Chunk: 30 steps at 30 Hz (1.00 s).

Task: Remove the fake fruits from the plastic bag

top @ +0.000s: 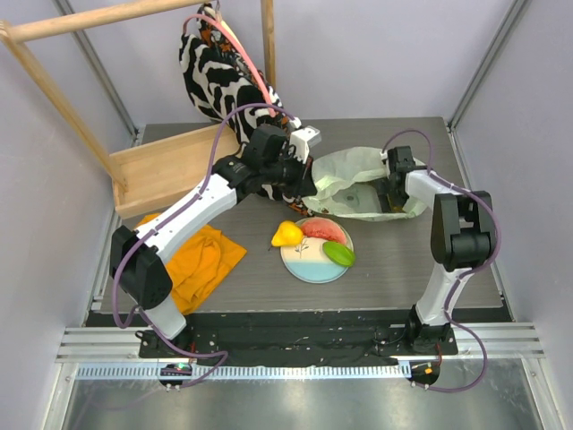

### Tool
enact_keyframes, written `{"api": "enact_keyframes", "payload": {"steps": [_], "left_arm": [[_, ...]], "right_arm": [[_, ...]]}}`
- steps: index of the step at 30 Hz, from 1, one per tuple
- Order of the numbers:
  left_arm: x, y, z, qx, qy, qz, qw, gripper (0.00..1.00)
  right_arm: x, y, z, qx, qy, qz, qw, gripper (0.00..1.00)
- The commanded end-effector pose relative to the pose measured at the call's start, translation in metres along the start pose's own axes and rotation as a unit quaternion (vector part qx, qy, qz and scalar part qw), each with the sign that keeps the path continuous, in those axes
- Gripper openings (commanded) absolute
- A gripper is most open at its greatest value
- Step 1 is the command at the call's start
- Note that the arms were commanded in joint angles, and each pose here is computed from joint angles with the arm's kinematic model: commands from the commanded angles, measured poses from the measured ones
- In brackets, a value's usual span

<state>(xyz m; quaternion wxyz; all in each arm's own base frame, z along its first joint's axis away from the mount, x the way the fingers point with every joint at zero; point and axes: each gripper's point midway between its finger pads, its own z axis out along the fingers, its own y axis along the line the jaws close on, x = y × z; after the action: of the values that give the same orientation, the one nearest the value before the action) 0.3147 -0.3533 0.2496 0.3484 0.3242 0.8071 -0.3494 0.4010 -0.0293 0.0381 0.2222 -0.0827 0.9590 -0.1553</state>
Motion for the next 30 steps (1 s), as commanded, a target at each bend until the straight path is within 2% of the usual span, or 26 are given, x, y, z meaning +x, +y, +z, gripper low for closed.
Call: {"api": "enact_keyframes", "payload": {"steps": [1, 2, 3, 7, 10, 14, 17, 25, 30], "left_arm": [[-0.026, -0.011, -0.011, 0.011, -0.041, 0.014, 0.999, 0.0], [-0.026, -0.01, -0.01, 0.01, -0.04, 0.015, 0.999, 0.0], [-0.027, -0.01, -0.01, 0.009, -0.042, 0.017, 0.999, 0.0], [-0.03, -0.01, -0.009, 0.009, -0.044, 0.02, 0.999, 0.0], [-0.034, -0.009, -0.004, 0.01, -0.045, 0.02, 0.999, 0.0], [-0.044, -0.01, 0.001, 0.013, -0.052, 0.018, 0.998, 0.0], [-0.05, -0.01, 0.003, 0.014, -0.056, 0.018, 0.998, 0.0], [-0.051, -0.013, 0.006, 0.015, -0.056, 0.022, 0.998, 0.0], [-0.046, -0.017, 0.007, 0.015, -0.051, 0.029, 0.998, 0.0]], "right_arm": [[-0.023, -0.013, 0.01, 0.029, -0.032, -0.006, 0.999, 0.76], [-0.028, -0.012, 0.01, 0.025, -0.039, -0.015, 0.999, 0.67], [-0.034, -0.013, 0.008, 0.02, -0.049, -0.022, 0.998, 0.49], [-0.066, -0.014, -0.032, -0.014, -0.104, -0.024, 0.994, 0.25], [-0.084, -0.006, -0.078, -0.072, -0.153, -0.009, 0.986, 0.18], [-0.088, 0.02, -0.135, -0.177, -0.211, -0.025, 0.961, 0.15], [-0.075, 0.024, -0.161, -0.2, -0.227, -0.033, 0.953, 0.12], [-0.04, 0.034, -0.163, -0.214, -0.213, -0.029, 0.953, 0.08], [-0.046, 0.043, -0.156, -0.234, -0.214, -0.032, 0.948, 0.21]]}}
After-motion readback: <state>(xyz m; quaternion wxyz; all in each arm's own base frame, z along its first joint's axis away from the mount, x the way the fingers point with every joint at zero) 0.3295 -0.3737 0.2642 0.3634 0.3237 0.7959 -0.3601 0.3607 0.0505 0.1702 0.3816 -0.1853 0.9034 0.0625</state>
